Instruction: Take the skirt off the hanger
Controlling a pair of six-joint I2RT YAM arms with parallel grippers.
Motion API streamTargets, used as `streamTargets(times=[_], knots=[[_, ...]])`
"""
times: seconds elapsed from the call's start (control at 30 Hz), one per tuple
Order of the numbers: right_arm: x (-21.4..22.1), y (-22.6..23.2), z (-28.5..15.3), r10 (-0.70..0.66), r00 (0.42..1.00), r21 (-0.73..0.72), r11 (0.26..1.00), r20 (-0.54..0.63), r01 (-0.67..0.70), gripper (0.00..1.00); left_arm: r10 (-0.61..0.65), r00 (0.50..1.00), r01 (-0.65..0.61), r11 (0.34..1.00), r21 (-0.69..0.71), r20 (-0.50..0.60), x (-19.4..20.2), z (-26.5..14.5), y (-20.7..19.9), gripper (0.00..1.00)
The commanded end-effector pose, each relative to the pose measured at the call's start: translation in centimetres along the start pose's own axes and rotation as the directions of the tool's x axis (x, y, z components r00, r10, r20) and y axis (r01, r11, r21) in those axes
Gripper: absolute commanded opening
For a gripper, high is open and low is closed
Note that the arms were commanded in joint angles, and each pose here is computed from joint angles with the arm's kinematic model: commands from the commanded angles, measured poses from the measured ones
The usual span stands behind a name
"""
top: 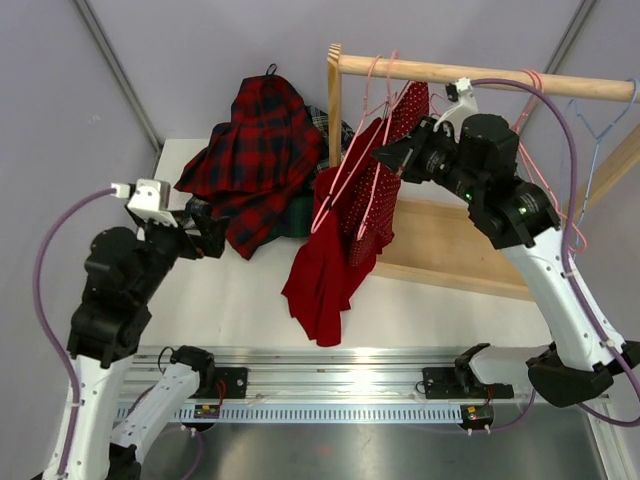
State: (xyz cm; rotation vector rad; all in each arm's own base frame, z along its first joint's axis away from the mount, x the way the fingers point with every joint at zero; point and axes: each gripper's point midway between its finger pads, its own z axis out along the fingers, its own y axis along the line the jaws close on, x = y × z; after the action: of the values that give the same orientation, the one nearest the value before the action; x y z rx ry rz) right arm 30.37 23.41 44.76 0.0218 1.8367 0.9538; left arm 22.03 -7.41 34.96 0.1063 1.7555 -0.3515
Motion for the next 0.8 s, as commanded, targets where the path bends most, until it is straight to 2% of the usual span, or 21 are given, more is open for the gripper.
streamTargets(times=[0.0, 0.13, 0.2, 0.23, 0.3, 0.33, 0.37, 0.43, 0.63, 0.77], knots=[[-6.6, 5.1, -6.9, -0.068, 0.972, -0.102, 0.990, 0.227, 0.093, 0.00, 0.065, 0.981, -0.091, 0.986, 0.139, 0.182, -8.5, -1.6, -3.5, 0.99], [-8.4, 6.2, -10.3, -0.077, 0.955, -0.103, 0.989, 0.285, 0.111, 0.00, 0.062, 0.958, -0.141, 0.952, 0.273, 0.280, -14.1, -2.2, -6.8, 0.99], [-8.2, 6.1, -11.3, -0.081, 0.958, -0.096, 0.989, 0.276, 0.112, 0.00, 0.048, 0.934, -0.177, 0.922, 0.344, 0.354, -17.3, -3.4, -8.7, 0.99], [-8.3, 6.4, -11.9, -0.080, 0.957, -0.102, 0.989, 0.279, 0.112, 0.00, 0.018, 0.944, -0.168, 0.885, 0.434, 0.329, -17.4, -2.9, -10.4, 0.99], [-8.2, 6.6, -13.4, -0.069, 0.957, -0.111, 0.988, 0.282, 0.104, 0.00, -0.023, 0.930, -0.187, 0.828, 0.529, 0.366, -18.8, -3.6, -12.5, 0.99], [-8.1, 6.5, -13.7, -0.064, 0.958, -0.114, 0.989, 0.281, 0.100, 0.00, -0.059, 0.942, -0.165, 0.773, 0.612, 0.329, -18.0, -3.7, -14.2, 0.99], [-8.0, 6.6, -14.3, -0.058, 0.957, -0.119, 0.988, 0.283, 0.095, 0.00, -0.078, 0.931, -0.185, 0.743, 0.643, 0.358, -18.3, -3.9, -15.3, 0.99], [-7.8, 6.8, -15.6, -0.043, 0.956, -0.135, 0.987, 0.291, 0.086, 0.00, -0.080, 0.941, -0.188, 0.682, 0.707, 0.329, -16.0, -3.5, -18.1, 0.99], [-7.3, 6.7, -17.9, -0.034, 0.955, -0.142, 0.987, 0.293, 0.078, 0.00, 0.036, 0.973, -0.203, 0.604, 0.771, 0.228, -9.7, -1.8, -26.5, 0.99], [-7.3, 6.6, -18.9, -0.029, 0.952, -0.138, 0.988, 0.306, 0.074, 0.00, 0.022, 0.980, -0.176, 0.556, 0.812, 0.198, -7.0, -2.3, -31.4, 0.99]])
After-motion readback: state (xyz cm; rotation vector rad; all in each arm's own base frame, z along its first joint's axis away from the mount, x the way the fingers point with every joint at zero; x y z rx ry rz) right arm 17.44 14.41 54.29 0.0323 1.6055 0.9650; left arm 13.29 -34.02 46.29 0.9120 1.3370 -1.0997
